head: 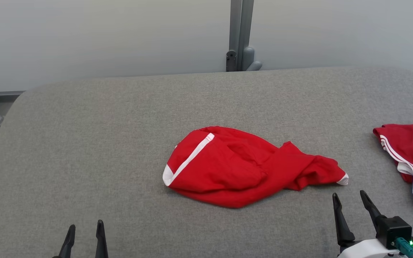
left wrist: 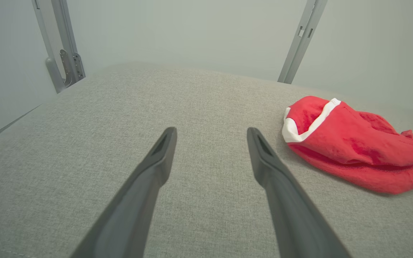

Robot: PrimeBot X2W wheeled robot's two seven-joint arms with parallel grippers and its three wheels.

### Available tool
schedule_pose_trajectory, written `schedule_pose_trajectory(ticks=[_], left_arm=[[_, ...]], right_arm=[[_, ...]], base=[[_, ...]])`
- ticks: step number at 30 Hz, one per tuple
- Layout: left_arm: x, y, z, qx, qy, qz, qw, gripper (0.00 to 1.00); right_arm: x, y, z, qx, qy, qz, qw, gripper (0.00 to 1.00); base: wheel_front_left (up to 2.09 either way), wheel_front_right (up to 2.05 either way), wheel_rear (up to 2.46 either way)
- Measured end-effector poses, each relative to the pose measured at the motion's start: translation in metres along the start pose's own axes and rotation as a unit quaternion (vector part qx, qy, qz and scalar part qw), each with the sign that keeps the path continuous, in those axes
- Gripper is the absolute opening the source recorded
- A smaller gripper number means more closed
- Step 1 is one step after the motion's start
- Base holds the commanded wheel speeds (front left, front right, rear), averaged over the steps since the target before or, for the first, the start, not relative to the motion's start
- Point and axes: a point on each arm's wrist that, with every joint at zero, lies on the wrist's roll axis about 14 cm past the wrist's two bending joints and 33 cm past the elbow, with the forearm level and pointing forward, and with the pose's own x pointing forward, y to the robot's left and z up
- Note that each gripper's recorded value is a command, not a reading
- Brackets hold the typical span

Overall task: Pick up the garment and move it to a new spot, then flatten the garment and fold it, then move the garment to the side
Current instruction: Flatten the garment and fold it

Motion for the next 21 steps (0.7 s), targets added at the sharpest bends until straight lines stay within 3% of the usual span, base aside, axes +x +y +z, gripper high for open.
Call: schedule_pose_trajectory(ticks=[5,10,14,18,21], left_arm=[[0.007,-0.013,-0.004,-0.001,0.007,-0.023,1.000,1.00],[0.035,-0.050,0.002,0.003,-0.001,-0.084,0.996,1.00],[0.087,-0.135,-0.005,0.022,0.032,-0.225,0.974,1.00],[0.101,-0.160,-0.023,0.019,0.075,-0.268,0.960,1.00],[0.108,-0.159,-0.045,0.028,0.117,-0.276,0.954,1.00]], right_arm=[[-0.001,-0.002,-0.001,0.001,0.001,-0.003,1.000,1.00],[-0.002,-0.011,0.000,-0.001,0.000,-0.018,1.000,1.00],[-0.004,-0.029,-0.007,-0.002,0.012,-0.048,0.999,1.00],[-0.006,-0.041,-0.009,0.000,0.016,-0.068,0.998,1.00],[-0.010,-0.048,-0.012,0.002,0.021,-0.081,0.997,1.00]], base=[[0.00,0.00,0.00],[0.00,0.00,0.00],[0.00,0.00,0.00],[0.00,0.00,0.00],[0.00,0.00,0.00]])
